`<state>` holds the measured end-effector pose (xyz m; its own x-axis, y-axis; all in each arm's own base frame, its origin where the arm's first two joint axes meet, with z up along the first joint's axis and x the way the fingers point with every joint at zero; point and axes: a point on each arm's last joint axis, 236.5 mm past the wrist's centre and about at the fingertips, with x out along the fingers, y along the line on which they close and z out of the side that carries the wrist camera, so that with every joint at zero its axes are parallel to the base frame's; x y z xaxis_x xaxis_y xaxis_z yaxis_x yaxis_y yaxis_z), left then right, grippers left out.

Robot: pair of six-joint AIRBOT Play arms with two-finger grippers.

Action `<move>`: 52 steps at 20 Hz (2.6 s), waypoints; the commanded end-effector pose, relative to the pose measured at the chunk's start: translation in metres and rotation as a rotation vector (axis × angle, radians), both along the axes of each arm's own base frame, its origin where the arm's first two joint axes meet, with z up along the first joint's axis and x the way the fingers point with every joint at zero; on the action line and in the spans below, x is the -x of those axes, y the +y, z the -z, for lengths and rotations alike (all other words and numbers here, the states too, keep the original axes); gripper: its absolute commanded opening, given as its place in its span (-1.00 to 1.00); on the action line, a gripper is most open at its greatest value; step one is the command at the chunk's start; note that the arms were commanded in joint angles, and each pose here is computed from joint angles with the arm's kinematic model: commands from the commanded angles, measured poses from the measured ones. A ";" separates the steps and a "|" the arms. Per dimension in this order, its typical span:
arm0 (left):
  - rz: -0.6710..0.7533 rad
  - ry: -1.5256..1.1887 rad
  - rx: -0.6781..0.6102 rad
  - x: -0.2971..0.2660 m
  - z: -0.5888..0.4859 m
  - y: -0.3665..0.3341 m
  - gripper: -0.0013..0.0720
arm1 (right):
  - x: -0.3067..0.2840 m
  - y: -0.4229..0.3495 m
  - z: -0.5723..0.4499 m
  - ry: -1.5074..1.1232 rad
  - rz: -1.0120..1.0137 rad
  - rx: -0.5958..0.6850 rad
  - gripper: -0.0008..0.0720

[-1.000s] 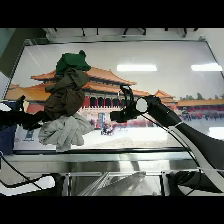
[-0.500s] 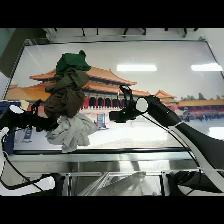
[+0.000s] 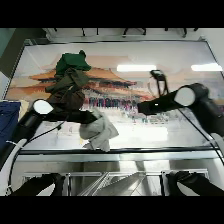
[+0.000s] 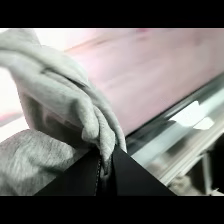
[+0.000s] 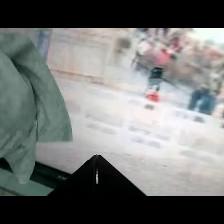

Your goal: Fold the shirts.

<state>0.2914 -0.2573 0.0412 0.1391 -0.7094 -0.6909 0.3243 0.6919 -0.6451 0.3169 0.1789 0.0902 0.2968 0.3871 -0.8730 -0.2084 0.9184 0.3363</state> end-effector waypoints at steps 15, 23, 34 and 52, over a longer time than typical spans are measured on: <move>-0.013 0.232 -0.166 -0.035 0.061 0.062 0.90 | 0.003 -0.107 -0.002 -0.007 0.220 0.110 0.95; -0.114 0.292 -0.023 -0.068 0.124 0.062 0.90 | 0.003 -0.074 0.001 0.034 0.158 -0.013 0.95; 0.021 0.265 0.097 -0.104 0.135 -0.005 -0.91 | 0.004 -0.066 -0.002 0.051 0.172 -0.056 0.95; 0.087 0.205 -0.027 0.036 0.066 0.052 -0.91 | -0.004 0.071 0.155 0.324 0.001 -0.476 0.91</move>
<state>0.2632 -0.2063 -0.0278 -0.0888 -0.6919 -0.7165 0.2589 0.6786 -0.6873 0.3228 0.2229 -0.0489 0.0617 0.7345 -0.6758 -0.0285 0.6781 0.7344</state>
